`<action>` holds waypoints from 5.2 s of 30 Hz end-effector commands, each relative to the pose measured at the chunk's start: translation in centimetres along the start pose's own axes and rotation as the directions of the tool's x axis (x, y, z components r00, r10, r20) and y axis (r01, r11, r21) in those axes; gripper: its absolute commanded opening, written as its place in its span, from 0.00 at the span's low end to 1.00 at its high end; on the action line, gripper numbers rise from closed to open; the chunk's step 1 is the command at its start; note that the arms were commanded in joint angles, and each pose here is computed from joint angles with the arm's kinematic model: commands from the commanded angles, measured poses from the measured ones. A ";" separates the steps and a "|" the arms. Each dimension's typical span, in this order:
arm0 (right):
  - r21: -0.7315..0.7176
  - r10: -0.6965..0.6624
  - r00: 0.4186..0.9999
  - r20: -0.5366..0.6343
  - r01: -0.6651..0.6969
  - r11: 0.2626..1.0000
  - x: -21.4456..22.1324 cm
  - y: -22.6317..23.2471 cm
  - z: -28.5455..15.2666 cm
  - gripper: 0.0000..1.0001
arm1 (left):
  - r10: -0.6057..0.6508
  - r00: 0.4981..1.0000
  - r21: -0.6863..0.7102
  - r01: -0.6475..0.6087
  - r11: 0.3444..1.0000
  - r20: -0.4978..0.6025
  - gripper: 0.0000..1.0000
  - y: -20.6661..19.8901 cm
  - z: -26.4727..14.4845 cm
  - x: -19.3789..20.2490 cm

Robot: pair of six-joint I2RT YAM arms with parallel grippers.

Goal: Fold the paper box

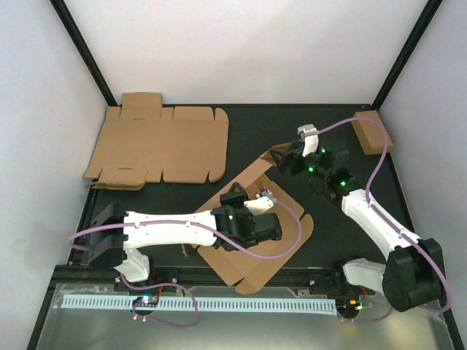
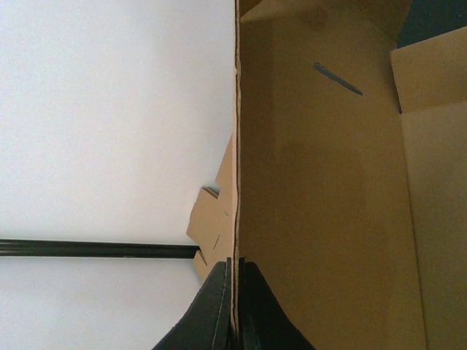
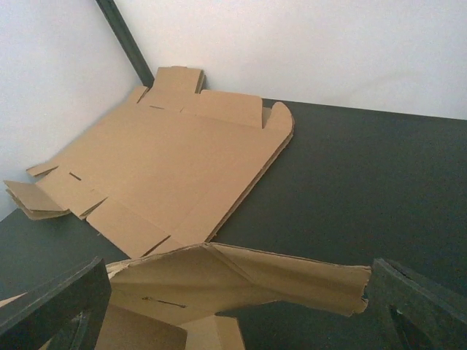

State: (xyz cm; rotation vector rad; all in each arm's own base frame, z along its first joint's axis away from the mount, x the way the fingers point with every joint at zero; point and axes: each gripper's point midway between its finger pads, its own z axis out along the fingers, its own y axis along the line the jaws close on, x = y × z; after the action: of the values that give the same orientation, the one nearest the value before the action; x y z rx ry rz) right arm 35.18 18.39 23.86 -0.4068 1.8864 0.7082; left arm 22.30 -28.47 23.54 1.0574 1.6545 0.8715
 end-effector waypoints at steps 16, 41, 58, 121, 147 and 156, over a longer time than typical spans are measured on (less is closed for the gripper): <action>-0.039 -0.082 0.996 0.022 0.083 0.996 -0.7 0.3 0.9 1.00 | -0.024 1.000 -0.033 0.024 0.999 0.016 0.02 0.8 -0.6 -1.1; -0.031 -0.172 0.985 0.033 0.173 0.985 -1.7 0.1 1.5 1.00 | -0.031 0.999 -0.051 0.032 0.998 0.028 0.02 1.5 -1.8 -1.1; -0.064 -0.160 0.986 0.036 0.162 0.985 -2.3 -4.9 0.5 0.96 | -0.041 0.998 0.006 0.041 0.999 0.041 0.02 -0.1 -0.8 -0.1; -0.204 -0.272 0.962 -0.022 0.262 0.943 1.3 2.2 -0.2 0.02 | -0.073 0.997 0.025 0.073 0.997 0.016 0.02 0.6 4.5 1.1; -0.173 -0.100 0.994 -0.035 0.092 0.981 -0.5 5.8 -1.1 0.01 | -0.104 0.995 0.023 0.104 0.994 0.005 0.02 1.8 4.3 1.6; -0.132 -0.003 0.998 -0.069 -0.006 0.991 -1.3 6.5 -1.1 0.02 | -0.139 0.990 0.073 0.139 0.988 0.001 0.02 2.2 5.0 1.6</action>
State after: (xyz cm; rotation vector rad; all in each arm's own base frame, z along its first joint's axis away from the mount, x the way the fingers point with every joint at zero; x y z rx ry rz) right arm 31.09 22.80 26.91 -0.6021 1.8653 0.8306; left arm 26.88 -25.51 21.24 1.0441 1.7297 0.7971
